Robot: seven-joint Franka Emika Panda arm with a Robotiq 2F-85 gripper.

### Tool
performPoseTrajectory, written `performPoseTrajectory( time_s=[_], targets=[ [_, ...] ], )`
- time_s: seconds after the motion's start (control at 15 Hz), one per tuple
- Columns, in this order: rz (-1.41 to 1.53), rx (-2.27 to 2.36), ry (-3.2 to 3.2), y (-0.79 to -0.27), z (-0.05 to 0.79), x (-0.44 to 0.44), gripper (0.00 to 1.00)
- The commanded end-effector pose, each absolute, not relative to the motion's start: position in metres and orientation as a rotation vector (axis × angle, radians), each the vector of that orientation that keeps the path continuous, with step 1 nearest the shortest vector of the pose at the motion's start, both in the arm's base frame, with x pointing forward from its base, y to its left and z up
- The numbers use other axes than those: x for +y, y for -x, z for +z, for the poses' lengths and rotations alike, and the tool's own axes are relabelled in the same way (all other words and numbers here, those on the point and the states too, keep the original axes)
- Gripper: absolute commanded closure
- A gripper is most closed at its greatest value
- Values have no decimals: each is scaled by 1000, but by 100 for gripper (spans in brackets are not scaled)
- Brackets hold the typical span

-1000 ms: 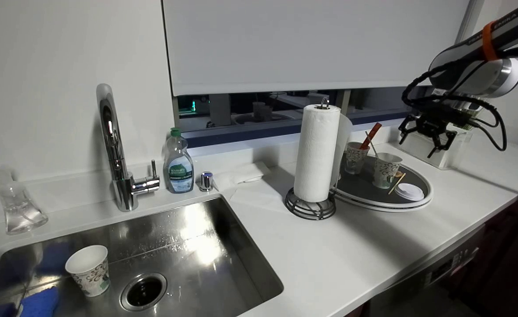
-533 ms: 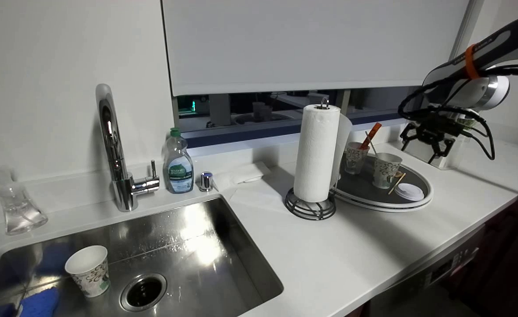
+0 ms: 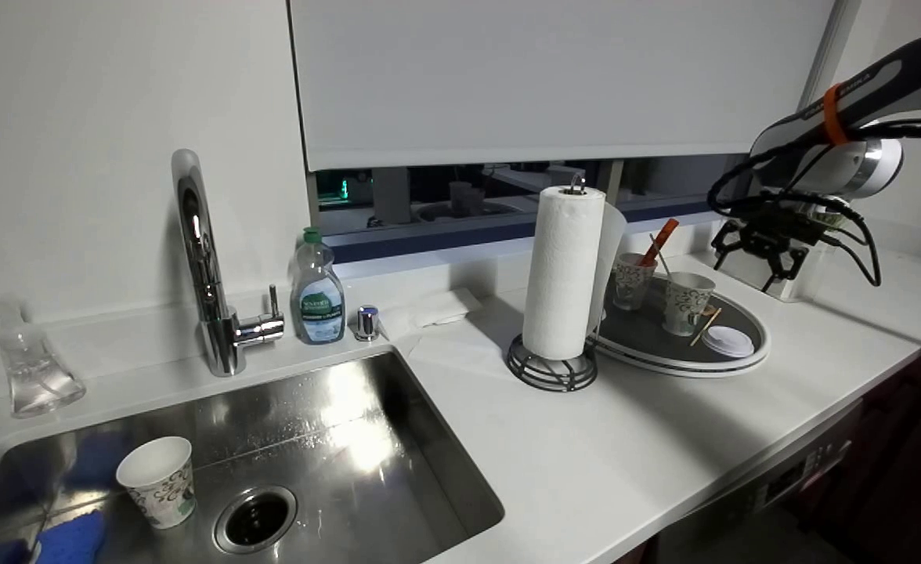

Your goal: Put the chopstick inside the coffee cup.

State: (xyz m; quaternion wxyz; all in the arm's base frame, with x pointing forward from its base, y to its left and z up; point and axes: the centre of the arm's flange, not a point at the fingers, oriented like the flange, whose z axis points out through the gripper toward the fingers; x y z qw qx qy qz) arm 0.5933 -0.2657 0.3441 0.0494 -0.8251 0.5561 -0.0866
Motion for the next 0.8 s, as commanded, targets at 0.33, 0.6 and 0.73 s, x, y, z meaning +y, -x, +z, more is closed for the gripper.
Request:
performPoseTrajectory(
  time_s=[0.33, 0.6, 0.73],
  targets=[
    [-274, 1708, 2590, -608, 322, -270, 0],
    [-249, 1711, 2612, -612, 296, -275, 0],
    [-242, 1730, 2596, -615, 285, -281, 19]
  ],
)
